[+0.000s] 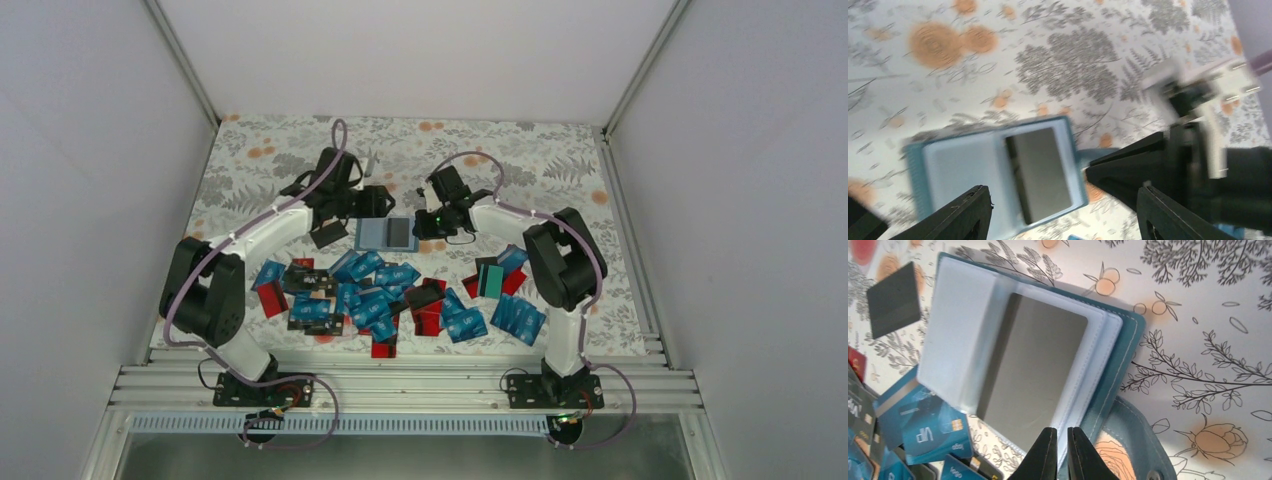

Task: Put the credit cards into the card holder

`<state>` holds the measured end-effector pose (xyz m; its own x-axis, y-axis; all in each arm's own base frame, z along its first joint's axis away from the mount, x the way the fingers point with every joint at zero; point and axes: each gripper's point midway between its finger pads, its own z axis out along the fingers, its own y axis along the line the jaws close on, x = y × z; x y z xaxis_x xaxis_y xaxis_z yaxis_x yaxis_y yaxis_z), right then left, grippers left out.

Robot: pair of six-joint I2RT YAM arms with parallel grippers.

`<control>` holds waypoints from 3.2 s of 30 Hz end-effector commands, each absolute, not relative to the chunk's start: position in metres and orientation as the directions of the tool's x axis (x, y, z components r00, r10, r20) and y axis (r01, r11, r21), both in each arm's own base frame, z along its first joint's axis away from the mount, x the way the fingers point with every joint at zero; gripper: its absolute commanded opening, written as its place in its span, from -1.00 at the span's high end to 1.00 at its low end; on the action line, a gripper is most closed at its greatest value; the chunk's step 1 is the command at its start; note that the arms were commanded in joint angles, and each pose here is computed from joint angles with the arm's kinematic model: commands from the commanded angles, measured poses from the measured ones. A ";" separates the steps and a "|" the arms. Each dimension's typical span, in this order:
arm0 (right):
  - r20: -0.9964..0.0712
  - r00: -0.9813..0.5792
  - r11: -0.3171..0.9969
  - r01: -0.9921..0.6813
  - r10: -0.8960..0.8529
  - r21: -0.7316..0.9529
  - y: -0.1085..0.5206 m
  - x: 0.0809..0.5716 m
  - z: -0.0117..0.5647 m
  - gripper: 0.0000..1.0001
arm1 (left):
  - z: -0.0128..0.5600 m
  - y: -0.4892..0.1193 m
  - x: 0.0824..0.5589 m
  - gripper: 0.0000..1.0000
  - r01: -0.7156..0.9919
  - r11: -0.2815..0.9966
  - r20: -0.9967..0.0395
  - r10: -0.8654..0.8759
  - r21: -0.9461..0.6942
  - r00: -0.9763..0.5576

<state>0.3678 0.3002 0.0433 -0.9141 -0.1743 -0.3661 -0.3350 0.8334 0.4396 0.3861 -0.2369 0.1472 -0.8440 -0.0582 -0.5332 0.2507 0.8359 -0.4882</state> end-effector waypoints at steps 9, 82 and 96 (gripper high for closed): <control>-0.418 -0.893 0.771 -0.383 -0.168 0.508 0.318 0.372 0.084 0.82 | 0.090 -0.174 0.364 -0.43 0.167 0.891 -0.460 -0.052 -0.423 -0.887; -0.318 -0.933 0.813 -0.315 -0.170 0.490 0.305 0.373 0.015 0.83 | 0.113 -0.245 0.388 -0.28 0.351 0.645 -0.480 -0.029 -0.679 -0.877; -0.350 -0.923 0.806 -0.329 -0.163 0.492 0.306 0.376 0.035 0.83 | 0.104 -0.264 0.385 -0.27 0.357 0.628 -0.463 -0.006 -0.691 -0.886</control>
